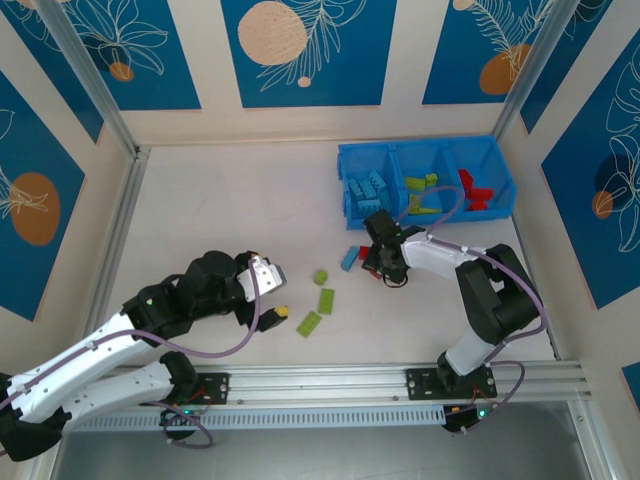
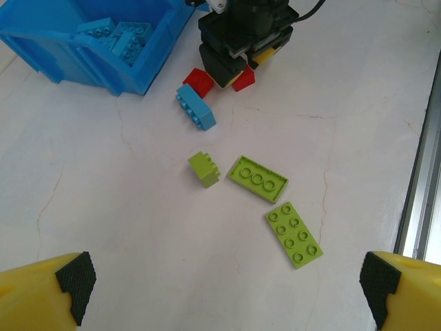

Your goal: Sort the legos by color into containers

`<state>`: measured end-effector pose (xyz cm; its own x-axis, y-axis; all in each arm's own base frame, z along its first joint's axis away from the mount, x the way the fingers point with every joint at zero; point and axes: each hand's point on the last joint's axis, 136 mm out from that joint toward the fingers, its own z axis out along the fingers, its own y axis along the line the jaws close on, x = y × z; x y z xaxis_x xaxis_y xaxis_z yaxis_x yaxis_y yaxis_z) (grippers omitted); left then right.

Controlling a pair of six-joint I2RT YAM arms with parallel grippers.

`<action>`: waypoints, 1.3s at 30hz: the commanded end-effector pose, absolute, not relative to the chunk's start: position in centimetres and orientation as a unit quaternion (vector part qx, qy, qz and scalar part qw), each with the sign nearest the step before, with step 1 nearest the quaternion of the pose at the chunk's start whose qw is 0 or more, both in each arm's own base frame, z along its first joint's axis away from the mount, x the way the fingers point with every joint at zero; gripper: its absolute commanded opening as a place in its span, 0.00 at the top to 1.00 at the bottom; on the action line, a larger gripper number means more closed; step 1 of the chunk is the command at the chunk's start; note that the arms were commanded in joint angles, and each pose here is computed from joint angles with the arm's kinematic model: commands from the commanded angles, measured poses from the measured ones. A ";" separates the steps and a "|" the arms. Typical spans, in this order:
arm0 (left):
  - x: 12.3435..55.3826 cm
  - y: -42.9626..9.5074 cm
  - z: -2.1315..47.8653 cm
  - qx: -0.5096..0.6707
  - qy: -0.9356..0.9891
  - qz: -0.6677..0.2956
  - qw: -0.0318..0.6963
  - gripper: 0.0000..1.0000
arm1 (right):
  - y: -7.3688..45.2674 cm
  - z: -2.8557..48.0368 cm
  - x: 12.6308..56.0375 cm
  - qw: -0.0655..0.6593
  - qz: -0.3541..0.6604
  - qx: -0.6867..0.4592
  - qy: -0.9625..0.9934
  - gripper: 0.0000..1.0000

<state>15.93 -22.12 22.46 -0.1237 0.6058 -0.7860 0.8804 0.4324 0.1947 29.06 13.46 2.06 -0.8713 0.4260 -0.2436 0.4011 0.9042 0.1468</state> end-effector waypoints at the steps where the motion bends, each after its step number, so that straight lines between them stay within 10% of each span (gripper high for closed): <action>1: 16.1 -21.8 22.3 0.513 0.730 -0.152 0.426 0.00 | 12.8 1.6 27.7 0.125 0.033 0.226 0.966 0.51; 7: 16.1 -21.9 22.2 0.513 0.730 -0.153 0.424 0.00 | 12.5 2.2 26.1 0.136 0.042 0.223 0.964 0.68; 17: 15.9 -22.1 22.5 0.514 0.727 -0.161 0.426 0.00 | 9.0 12.5 27.1 0.291 0.055 0.236 0.925 0.68; 25: 17.4 -21.4 23.3 0.474 0.740 -0.139 0.456 0.00 | 0.1 20.6 35.0 0.383 0.073 0.329 0.860 0.69; 36: 19.4 -19.9 24.1 0.417 0.753 -0.101 0.498 0.00 | -11.3 17.8 47.5 0.299 0.106 0.465 0.827 0.68; 39: 19.6 -19.8 23.9 0.416 0.756 -0.094 0.496 0.00 | -12.4 16.6 49.5 0.277 0.107 0.482 0.824 0.54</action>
<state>18.86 -20.19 23.52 -0.1561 0.5524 -0.8189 0.7536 0.6025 0.2628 49.19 -13.07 17.17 -0.3428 0.8312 -0.4377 0.7231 0.5309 0.4418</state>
